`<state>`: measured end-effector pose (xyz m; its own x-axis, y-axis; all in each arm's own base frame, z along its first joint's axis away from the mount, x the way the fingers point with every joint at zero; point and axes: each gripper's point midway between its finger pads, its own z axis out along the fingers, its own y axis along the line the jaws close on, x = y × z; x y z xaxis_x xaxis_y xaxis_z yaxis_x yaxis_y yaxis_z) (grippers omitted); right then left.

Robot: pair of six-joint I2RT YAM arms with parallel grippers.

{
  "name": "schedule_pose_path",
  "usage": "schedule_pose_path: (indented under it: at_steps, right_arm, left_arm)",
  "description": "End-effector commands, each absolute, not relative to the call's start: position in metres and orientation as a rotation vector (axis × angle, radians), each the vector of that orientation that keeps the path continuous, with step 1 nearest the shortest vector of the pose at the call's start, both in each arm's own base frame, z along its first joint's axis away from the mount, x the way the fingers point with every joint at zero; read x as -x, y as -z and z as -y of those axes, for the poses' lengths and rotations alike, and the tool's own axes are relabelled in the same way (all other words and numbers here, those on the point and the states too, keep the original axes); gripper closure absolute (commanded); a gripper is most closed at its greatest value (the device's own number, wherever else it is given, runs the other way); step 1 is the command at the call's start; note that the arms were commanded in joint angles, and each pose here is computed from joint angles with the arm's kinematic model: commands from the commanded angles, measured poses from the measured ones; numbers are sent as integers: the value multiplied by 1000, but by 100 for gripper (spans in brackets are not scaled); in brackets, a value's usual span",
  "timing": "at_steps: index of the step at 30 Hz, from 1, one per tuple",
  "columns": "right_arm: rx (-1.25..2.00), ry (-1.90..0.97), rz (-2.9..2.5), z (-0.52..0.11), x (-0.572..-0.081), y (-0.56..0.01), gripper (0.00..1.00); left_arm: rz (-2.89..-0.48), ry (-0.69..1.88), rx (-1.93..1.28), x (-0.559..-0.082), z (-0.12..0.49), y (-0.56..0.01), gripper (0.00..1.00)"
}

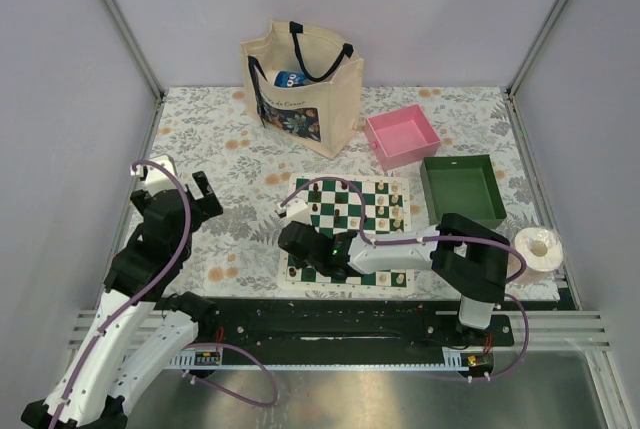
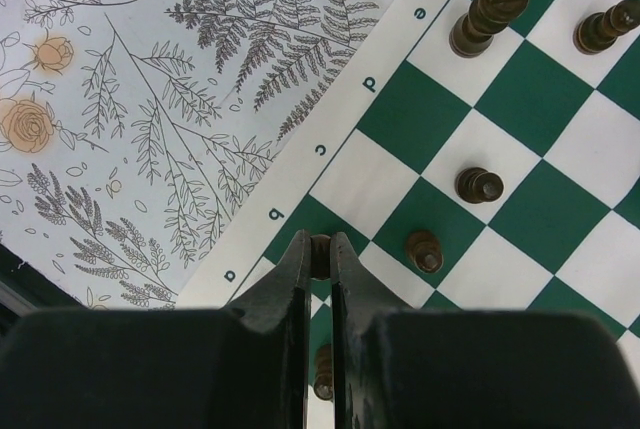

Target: Set up the chess pieces on the board

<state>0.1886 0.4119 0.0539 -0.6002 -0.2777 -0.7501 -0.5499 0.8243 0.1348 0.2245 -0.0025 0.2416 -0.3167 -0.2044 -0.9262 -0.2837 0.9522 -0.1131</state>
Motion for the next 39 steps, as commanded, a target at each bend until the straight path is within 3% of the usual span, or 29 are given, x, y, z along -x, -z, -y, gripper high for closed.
schedule_pose_path:
  at_steps: [1,39]
  right_arm:
    - [557,-497,-2199,-421,-189,-67,98]
    - [580,-501,-2196,-427,-188,-57,85]
  left_arm:
    - [-1882,-52,356,-231,7,-248,1]
    - [-1898,-13,344,-234,11,-245,1]
